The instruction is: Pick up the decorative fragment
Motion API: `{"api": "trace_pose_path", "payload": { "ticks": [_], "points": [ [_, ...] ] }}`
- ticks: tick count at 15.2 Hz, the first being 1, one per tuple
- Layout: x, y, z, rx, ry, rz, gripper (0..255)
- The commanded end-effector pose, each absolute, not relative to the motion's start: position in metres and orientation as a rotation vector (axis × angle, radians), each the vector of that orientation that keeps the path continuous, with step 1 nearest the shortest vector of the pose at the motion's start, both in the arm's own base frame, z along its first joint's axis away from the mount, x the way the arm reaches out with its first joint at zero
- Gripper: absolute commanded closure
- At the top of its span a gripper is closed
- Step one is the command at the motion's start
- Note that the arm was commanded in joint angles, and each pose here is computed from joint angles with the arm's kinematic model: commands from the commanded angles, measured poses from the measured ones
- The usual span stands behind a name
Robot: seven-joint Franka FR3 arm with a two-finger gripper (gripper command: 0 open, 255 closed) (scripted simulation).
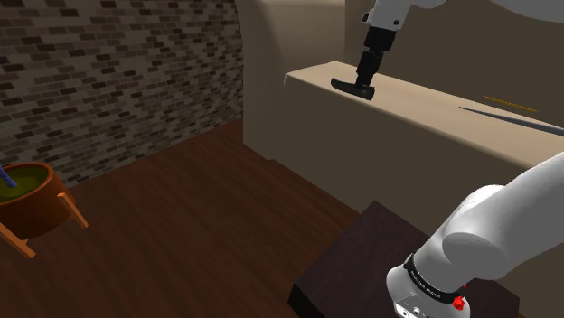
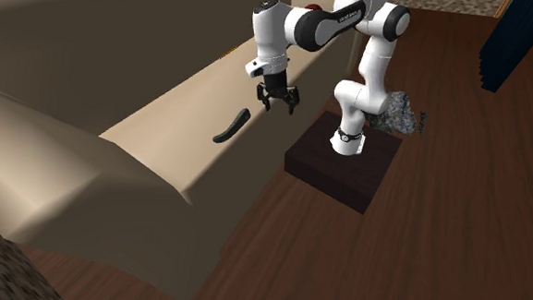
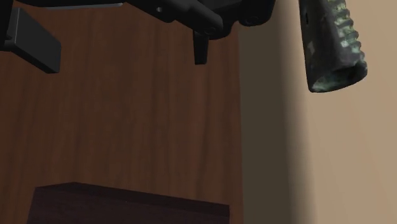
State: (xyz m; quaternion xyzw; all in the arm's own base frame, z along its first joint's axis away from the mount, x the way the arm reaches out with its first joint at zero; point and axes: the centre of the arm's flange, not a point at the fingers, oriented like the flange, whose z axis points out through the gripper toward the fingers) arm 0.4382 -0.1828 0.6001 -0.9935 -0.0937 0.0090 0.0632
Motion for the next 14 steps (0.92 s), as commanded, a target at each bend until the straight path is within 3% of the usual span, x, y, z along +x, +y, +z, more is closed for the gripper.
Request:
{"api": "trace_pose_path", "payload": {
  "ticks": [1, 14],
  "points": [
    [0.455, -0.206, 0.598, -2.997, -0.281, 0.031, 0],
    [0.545, -0.33, 0.568, -2.964, -0.267, 0.052, 0]
  ]
}}
